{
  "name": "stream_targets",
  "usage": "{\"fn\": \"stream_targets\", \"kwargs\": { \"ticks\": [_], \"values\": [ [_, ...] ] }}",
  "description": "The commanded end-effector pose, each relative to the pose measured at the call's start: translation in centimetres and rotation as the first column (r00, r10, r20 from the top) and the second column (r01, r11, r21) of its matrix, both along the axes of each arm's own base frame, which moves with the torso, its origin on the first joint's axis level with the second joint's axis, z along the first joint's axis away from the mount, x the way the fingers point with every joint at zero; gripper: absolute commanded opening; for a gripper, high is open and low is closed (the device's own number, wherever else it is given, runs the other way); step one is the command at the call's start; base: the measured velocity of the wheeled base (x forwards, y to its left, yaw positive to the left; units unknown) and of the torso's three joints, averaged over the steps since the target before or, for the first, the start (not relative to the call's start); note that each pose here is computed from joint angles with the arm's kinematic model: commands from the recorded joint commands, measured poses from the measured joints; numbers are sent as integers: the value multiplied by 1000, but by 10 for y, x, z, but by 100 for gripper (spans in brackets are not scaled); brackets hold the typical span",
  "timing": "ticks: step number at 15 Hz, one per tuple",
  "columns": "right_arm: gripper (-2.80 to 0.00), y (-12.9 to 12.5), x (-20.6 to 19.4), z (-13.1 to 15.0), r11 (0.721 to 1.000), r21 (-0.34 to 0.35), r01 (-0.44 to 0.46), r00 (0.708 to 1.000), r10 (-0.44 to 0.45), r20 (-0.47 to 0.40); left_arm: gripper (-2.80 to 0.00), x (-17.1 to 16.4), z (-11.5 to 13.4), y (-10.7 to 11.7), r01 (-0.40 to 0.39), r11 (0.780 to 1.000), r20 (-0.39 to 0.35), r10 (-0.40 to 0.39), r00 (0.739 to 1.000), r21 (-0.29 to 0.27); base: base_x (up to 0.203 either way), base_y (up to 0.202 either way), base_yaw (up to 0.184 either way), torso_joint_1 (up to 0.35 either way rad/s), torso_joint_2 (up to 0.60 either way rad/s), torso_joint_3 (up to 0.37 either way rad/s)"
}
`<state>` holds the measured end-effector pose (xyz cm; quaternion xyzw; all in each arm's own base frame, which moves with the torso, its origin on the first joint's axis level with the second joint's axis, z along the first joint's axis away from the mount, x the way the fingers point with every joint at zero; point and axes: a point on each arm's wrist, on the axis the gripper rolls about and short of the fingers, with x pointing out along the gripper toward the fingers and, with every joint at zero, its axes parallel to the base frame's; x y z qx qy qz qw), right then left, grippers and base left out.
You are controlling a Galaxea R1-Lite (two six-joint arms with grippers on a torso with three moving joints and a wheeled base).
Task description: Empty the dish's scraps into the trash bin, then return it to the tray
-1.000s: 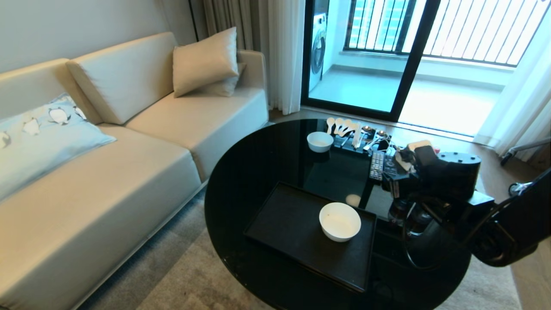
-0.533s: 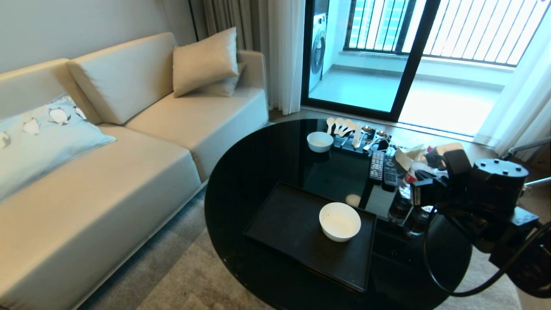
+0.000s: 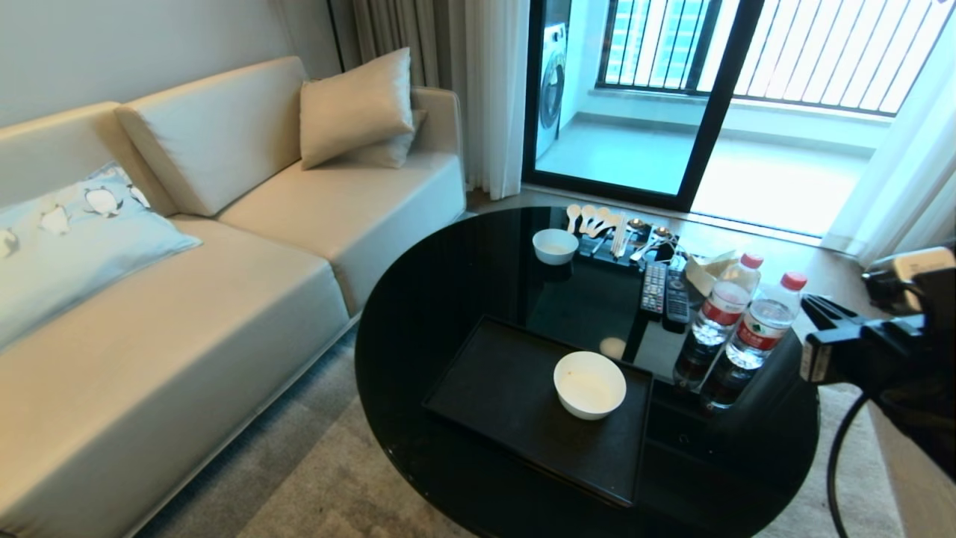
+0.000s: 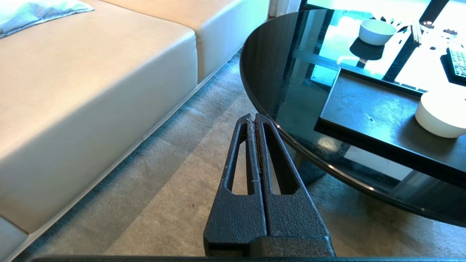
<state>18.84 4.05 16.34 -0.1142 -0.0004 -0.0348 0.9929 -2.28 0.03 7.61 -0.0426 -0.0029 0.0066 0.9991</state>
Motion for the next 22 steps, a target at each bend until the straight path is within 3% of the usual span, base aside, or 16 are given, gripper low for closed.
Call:
{"fn": "stream_targets", "kwargs": {
  "ticks": [1,5,9,16,18,20,22],
  "values": [
    [-280,-15,-53,12,1000,13,18,994,-19,108,-280,0,0,0,0,1000,1,0,1000,-1,0,0,0,0,0,0],
    [-280,-32,-109,0,998,-10,60,991,-58,116,-280,0,0,0,0,1000,1,0,1000,-1,0,0,0,0,0,0],
    [-280,-44,-124,-15,988,5,155,986,-155,57,-280,0,0,0,0,1000,1,0,1000,-1,0,0,0,0,0,0],
    [-280,-41,-180,-48,999,37,-38,999,38,26,-280,0,0,0,0,1000,1,0,1000,-1,0,0,0,0,0,0],
    [-280,-40,-189,-66,994,45,-104,992,107,-71,-280,0,0,0,0,1000,1,0,1000,-1,0,0,0,0,0,0],
    [-280,-40,-193,-75,993,52,-109,985,115,-127,-280,0,0,0,0,1000,1,0,1000,-1,0,0,0,0,0,0],
    [-280,-40,-198,-81,994,58,-96,987,102,-127,-280,0,0,0,0,1000,1,0,1000,-1,0,0,0,0,0,0]
  ]
}}
